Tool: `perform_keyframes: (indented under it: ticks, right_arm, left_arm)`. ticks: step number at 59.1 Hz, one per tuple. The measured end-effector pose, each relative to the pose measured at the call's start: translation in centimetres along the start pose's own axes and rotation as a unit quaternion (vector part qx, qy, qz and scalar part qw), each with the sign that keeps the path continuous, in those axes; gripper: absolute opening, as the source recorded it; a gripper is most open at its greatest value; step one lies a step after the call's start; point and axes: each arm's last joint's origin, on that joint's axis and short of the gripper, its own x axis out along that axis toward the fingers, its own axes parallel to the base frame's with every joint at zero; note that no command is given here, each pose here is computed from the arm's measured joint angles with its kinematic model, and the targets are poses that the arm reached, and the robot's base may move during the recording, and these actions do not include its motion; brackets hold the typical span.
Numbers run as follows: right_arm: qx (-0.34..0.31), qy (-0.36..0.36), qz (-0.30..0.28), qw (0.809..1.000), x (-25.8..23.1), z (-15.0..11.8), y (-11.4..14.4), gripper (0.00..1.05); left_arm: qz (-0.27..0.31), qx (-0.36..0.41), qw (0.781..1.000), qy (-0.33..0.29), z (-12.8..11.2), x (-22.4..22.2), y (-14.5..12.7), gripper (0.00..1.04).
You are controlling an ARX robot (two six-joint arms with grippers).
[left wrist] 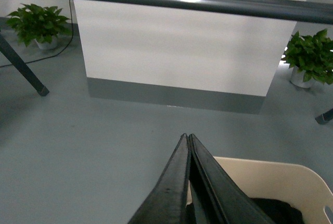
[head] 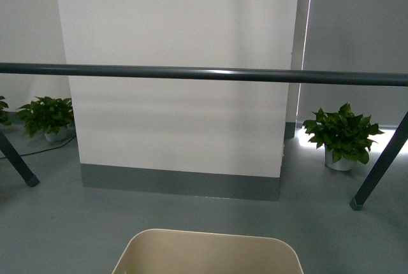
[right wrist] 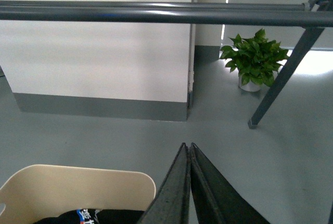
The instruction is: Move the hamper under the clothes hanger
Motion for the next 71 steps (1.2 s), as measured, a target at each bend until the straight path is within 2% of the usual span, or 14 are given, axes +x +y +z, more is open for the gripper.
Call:
perform_keyframes:
  ticks: [10,19,60,71]
  right_arm:
    - [0.001,0.001,-0.001,1.000,-2.8,-2.0,-1.0,0.02]
    - [0.001,-0.001,0.009,1.000,-4.3,-2.8,-1.8,0.02]
    - [0.001,-0.004,-0.002,1.000,-8.6,-5.6,-2.3,0.02]
    - [0.002,-0.007,-0.002,1.000,-9.4,-5.4,-2.3,0.02]
  left_arm:
    - [-0.001,0.002,1.000,0.002,-2.5,-2.9,0.0,0.03]
    - [-0.001,0.002,1.000,0.001,-3.6,-4.4,0.1,0.03]
    - [-0.001,0.003,1.000,0.000,-6.1,-8.7,0.1,0.03]
    - [-0.001,0.005,1.000,-0.012,-6.4,-9.5,0.1,0.03]
